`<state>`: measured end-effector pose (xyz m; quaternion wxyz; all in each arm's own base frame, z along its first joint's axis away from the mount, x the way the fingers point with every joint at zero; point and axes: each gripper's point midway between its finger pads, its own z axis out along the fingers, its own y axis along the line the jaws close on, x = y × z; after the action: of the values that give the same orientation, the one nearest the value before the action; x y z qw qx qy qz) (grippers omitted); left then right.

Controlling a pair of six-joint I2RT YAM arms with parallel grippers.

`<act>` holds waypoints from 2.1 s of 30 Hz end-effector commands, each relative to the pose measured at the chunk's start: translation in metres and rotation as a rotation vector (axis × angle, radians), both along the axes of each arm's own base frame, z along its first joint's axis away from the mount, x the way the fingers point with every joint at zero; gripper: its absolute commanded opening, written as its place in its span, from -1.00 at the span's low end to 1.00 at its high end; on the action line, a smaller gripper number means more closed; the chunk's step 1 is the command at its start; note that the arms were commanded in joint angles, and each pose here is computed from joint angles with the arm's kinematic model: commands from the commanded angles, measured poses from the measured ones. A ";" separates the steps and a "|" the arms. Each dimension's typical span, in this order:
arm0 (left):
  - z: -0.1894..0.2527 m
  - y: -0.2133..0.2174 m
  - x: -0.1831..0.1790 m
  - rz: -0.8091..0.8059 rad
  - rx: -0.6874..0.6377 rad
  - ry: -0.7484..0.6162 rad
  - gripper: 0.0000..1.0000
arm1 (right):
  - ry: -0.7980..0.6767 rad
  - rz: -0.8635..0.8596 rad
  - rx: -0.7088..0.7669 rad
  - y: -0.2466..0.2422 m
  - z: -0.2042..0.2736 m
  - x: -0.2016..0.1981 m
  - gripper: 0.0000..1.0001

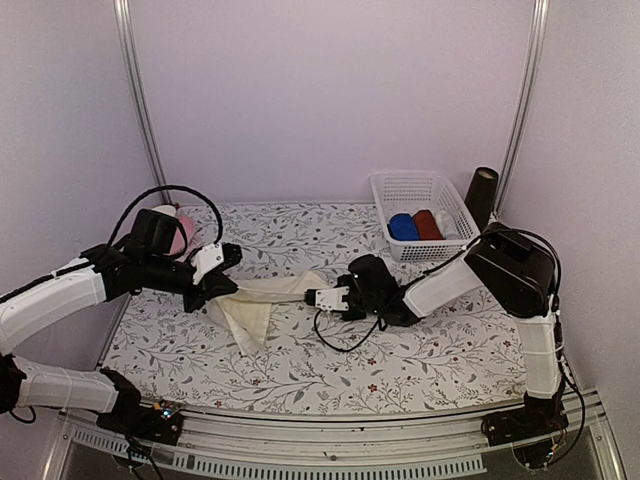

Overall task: Roll the towels
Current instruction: Pick up the towel from the center of the board, then flatten out the towel at the center of the board.

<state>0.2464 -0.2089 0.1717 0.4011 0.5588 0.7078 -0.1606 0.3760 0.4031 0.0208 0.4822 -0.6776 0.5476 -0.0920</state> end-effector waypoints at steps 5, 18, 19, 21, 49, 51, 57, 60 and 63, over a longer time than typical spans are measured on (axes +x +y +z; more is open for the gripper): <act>0.008 0.002 0.021 0.000 0.032 -0.119 -0.97 | 0.067 -0.172 0.101 -0.025 0.110 0.001 -0.96; -0.034 -0.083 0.015 -0.263 0.075 -0.052 -0.93 | 0.240 -0.808 0.166 -0.128 0.181 -0.018 -0.96; -0.038 -0.091 0.012 -0.280 0.086 -0.049 -0.91 | 0.256 -0.837 0.185 -0.133 0.178 -0.022 -0.96; -0.045 -0.102 0.010 -0.300 0.114 -0.045 -0.76 | 0.277 -0.868 0.211 -0.141 0.174 -0.029 -0.96; -0.056 0.045 0.005 0.047 0.057 -0.002 0.87 | 0.272 -0.938 0.206 -0.149 0.140 -0.024 -0.96; -0.059 0.052 0.007 0.049 0.046 0.029 0.74 | 0.273 -0.938 0.199 -0.150 0.137 -0.024 -0.96; -0.071 0.064 -0.001 0.001 0.000 0.201 0.51 | 0.269 -0.942 0.188 -0.153 0.135 -0.024 -0.96; -0.078 0.069 0.001 0.009 -0.012 0.252 0.45 | 0.263 -0.943 0.186 -0.153 0.136 -0.024 -0.96; -0.079 0.069 0.002 -0.001 -0.028 0.285 0.28 | 0.260 -0.943 0.186 -0.154 0.136 -0.024 -0.96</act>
<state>0.2560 -0.1357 0.0878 0.3164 0.5225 0.7653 -0.2029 0.3469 0.2541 0.1561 0.3674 -0.3276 0.8566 -0.1548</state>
